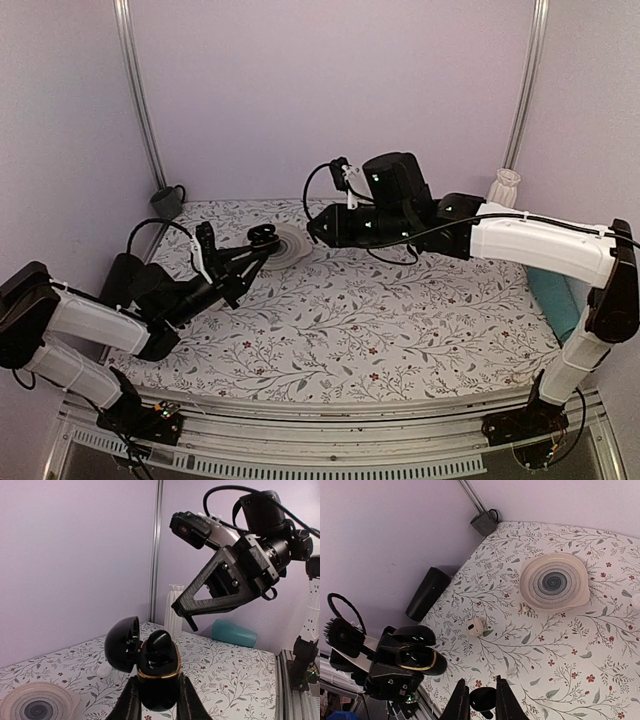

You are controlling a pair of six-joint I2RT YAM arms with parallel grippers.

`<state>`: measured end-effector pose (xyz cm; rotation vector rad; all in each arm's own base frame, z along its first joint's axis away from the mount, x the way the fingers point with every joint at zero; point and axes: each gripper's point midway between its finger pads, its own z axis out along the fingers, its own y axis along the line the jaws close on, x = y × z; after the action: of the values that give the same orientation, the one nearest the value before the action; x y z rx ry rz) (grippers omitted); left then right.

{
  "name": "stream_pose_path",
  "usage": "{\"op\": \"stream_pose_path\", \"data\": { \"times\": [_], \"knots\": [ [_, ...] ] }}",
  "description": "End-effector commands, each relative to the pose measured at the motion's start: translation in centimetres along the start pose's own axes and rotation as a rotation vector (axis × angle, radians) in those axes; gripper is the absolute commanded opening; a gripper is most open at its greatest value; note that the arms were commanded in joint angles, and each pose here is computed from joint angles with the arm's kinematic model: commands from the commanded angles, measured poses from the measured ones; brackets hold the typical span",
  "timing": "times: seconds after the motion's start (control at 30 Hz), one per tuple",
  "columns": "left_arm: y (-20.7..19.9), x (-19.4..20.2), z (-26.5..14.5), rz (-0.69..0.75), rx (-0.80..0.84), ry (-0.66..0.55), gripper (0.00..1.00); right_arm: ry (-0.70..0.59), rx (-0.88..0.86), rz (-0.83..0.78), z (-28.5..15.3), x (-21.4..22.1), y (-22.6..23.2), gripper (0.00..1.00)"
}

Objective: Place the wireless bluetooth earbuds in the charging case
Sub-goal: Insert the left earbud into the left side groove of the charging case.

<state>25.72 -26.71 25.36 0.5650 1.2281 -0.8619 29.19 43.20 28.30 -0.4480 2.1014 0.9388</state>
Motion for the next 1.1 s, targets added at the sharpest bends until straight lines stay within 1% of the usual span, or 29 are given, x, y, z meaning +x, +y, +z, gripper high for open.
{"op": "stream_pose_path", "data": {
  "times": [0.0,0.17,0.47,0.63,1.07],
  "knots": [
    [-0.7,-1.3,1.1,0.029,0.039,-0.051,0.00,-0.118,-0.138,0.023,-2.0,-3.3,3.0,0.12],
    [-1.4,-0.6,2.2,0.023,0.054,-0.030,0.00,-0.179,-0.222,0.016,-3.2,-4.4,5.4,0.12],
    [-2.5,-0.8,3.4,0.018,0.081,-0.039,0.00,-0.244,-0.305,-0.023,-3.3,-4.4,8.4,0.12],
    [-2.7,-0.8,3.8,0.021,0.090,-0.029,0.00,-0.248,-0.320,-0.050,-3.1,-4.1,9.4,0.12],
    [-3.6,-1.5,3.9,0.039,0.118,-0.030,0.00,-0.200,-0.303,-0.104,-0.2,-1.7,10.0,0.12]
  ]
}}
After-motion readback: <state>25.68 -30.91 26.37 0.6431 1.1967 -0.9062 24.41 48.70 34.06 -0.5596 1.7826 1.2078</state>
